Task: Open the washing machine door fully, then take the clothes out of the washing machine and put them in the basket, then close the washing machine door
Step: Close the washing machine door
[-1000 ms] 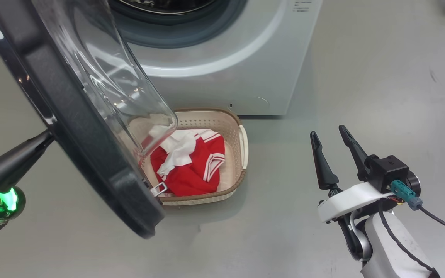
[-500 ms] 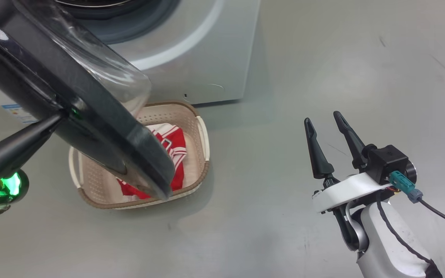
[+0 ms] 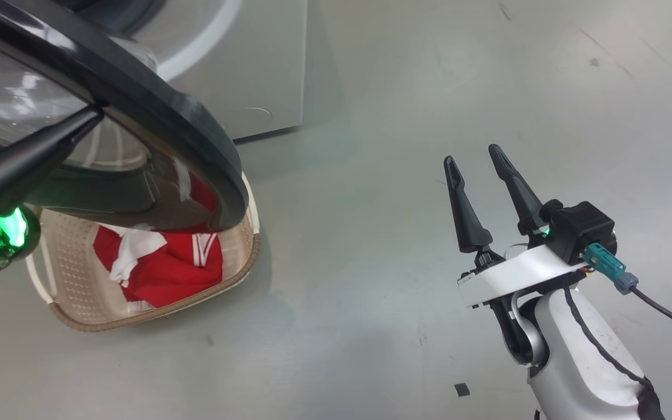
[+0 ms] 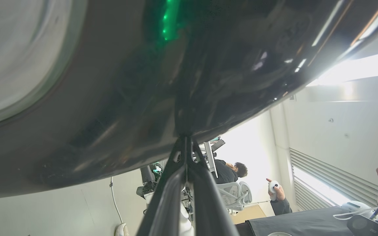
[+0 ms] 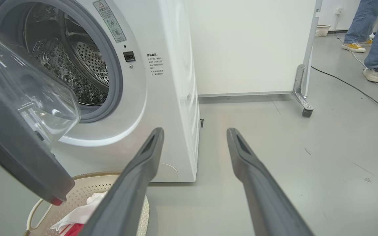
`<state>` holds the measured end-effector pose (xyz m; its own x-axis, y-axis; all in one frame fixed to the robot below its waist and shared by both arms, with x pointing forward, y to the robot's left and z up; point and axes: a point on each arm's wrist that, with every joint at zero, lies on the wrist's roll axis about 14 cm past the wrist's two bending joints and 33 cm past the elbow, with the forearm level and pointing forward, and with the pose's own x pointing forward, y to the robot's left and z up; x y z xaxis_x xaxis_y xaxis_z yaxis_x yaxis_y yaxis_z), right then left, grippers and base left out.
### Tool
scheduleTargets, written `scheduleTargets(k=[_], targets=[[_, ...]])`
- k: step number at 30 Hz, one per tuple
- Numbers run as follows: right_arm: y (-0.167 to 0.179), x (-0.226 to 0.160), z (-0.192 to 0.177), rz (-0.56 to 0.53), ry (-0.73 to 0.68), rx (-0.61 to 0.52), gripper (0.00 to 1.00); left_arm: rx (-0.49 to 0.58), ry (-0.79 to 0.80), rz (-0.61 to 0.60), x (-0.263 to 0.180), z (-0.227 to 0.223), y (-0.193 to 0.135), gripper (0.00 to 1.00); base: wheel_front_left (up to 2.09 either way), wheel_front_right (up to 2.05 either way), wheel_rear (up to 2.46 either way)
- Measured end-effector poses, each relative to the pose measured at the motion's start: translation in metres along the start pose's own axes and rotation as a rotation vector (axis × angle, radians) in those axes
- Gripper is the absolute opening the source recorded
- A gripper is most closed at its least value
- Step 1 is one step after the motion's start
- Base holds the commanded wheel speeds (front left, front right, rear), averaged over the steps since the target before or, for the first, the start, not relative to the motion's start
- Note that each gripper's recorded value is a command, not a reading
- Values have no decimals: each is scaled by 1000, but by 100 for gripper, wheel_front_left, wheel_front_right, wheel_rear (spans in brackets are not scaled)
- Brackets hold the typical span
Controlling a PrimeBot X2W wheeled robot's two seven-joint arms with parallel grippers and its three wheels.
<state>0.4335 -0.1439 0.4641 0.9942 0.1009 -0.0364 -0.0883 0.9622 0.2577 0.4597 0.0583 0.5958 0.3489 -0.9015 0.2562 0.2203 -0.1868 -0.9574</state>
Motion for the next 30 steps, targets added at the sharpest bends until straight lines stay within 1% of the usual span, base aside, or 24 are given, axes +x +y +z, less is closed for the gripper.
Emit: scheduleTargets(k=[3,8,9,16,23,30], targets=[[-5,-1,0,-19,1,1,100,-29,4,4,10,7,8,0,0,0,0],[-12,-1,1,-43,0,1,100,-42,9,12,22,16,17,0,0,0,0],[-15,-2,-2,-54,8,9,100,-45,0,23,28,23,24,0,0,0,0],[-24,-6,-8,-88,27,19,100,-61,-22,17,47,43,36,0,0,0,0],[-36,-5,-8,-125,29,13,100,-107,-75,-2,69,68,52,0,0,0,0],[-43,-7,-11,-154,40,4,100,-141,-73,0,81,72,63,0,0,0,0]])
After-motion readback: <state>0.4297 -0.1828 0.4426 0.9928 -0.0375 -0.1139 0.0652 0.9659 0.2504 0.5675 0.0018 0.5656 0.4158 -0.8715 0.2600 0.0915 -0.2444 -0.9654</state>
